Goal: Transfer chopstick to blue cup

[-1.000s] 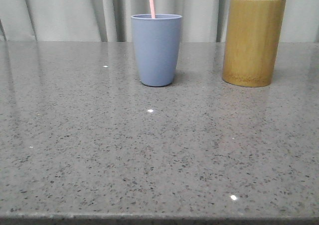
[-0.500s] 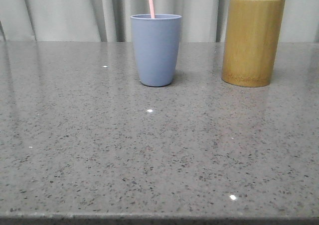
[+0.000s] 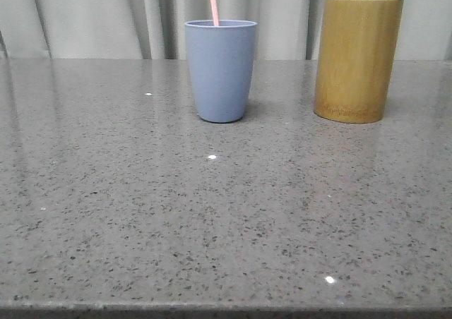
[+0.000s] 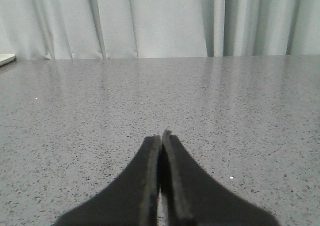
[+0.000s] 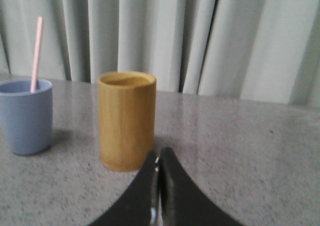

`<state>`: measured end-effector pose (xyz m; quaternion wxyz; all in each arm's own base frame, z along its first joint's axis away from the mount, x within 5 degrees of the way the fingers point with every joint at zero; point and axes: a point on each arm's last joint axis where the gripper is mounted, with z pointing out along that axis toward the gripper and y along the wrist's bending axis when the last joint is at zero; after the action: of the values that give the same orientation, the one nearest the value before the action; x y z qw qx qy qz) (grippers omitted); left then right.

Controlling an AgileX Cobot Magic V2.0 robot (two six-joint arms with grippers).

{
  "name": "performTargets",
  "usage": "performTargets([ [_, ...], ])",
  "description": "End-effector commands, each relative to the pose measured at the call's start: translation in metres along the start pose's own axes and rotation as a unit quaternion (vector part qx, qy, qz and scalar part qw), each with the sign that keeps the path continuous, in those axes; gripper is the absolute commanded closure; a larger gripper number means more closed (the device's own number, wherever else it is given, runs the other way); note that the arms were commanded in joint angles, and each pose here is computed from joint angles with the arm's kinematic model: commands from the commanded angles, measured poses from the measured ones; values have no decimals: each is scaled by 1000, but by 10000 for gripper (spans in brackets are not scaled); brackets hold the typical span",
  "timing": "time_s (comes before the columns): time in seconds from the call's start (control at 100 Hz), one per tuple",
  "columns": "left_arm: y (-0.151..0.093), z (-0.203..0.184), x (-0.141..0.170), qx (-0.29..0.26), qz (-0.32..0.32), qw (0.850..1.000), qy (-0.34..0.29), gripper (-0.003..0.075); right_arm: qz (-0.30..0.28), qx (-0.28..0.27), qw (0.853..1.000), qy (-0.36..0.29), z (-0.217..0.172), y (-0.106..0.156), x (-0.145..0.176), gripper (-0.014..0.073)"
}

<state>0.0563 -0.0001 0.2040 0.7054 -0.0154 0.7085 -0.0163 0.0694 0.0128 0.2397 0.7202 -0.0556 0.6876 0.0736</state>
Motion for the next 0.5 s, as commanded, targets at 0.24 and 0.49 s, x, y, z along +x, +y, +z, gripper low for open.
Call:
performTargets([
  [0.24, 0, -3, -5, 2, -5, 999, -48, 739, -10, 63, 997, -37, -11, -8, 28, 655],
  [0.49, 0, -3, -5, 2, -5, 999, -48, 739, -26, 101, 994, -16, -18, -12, 34, 655],
])
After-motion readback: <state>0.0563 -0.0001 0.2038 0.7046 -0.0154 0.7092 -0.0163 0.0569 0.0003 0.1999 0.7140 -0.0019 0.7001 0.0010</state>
